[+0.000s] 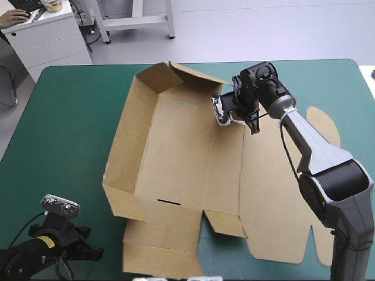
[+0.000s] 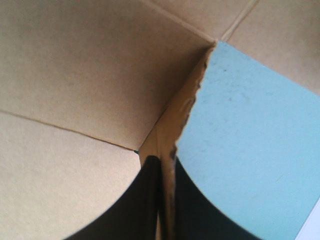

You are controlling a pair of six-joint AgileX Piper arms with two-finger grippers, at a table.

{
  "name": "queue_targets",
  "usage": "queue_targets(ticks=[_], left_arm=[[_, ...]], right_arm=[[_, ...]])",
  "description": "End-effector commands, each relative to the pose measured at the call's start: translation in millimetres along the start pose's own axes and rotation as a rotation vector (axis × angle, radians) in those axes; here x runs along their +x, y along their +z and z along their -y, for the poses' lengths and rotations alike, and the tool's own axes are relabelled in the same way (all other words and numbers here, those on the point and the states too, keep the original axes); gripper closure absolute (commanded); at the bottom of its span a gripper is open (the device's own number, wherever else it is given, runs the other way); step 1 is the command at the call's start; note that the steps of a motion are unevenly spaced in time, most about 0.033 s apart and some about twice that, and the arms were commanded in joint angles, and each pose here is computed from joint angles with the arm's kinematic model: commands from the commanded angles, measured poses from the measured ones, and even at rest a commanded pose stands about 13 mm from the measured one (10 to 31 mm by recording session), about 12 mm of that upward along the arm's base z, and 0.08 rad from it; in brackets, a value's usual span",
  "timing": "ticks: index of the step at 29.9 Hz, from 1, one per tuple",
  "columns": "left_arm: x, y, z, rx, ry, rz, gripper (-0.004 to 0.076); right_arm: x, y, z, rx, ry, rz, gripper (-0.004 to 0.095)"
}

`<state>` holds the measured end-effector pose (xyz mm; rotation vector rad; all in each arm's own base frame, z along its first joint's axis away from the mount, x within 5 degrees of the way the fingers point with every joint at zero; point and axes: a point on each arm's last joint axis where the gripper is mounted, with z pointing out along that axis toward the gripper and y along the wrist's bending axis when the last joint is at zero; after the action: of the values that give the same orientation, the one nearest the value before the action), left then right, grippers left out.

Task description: Fold the box

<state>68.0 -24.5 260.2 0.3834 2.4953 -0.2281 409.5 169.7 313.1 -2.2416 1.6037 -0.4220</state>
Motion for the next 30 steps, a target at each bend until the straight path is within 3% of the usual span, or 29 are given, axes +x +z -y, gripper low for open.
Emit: queue_targets(ticks=[1,6,14,18,23,30], left_arm=[[-11.2,-5.3,0.9,0.006,-0.008,0.063,0.0734],[-11.2,-5.3,0.9,0.006,-0.008,0.063,0.0734],[-11.2,-5.3,0.9,0.006,-0.008,0.063,0.0734],[-11.2,-5.3,0.9,0.006,-0.008,0.063,0.0734],[-11.2,-5.3,0.9,0.006,-0.008,0.063,0.0734],[-11.2,-5.3,0.9,0.006,-0.008,0.063,0.0734]], right_arm=[[-4.8,-30.7,15.8,0.182,0.028,0.084,0.0928],[-20.7,-14.0,22.0,0.209,0.103,0.213,0.0928],[-34.1,8.8,20.0,0.130,0.355,0.259,0.0887],[-33.2,9.7,19.9,0.117,0.442,0.263,0.0694],[-33.2,9.7,19.9,0.102,0.552,0.271,0.0347],[-31.9,0.1,16.9,0.064,0.686,0.266,0.0315]])
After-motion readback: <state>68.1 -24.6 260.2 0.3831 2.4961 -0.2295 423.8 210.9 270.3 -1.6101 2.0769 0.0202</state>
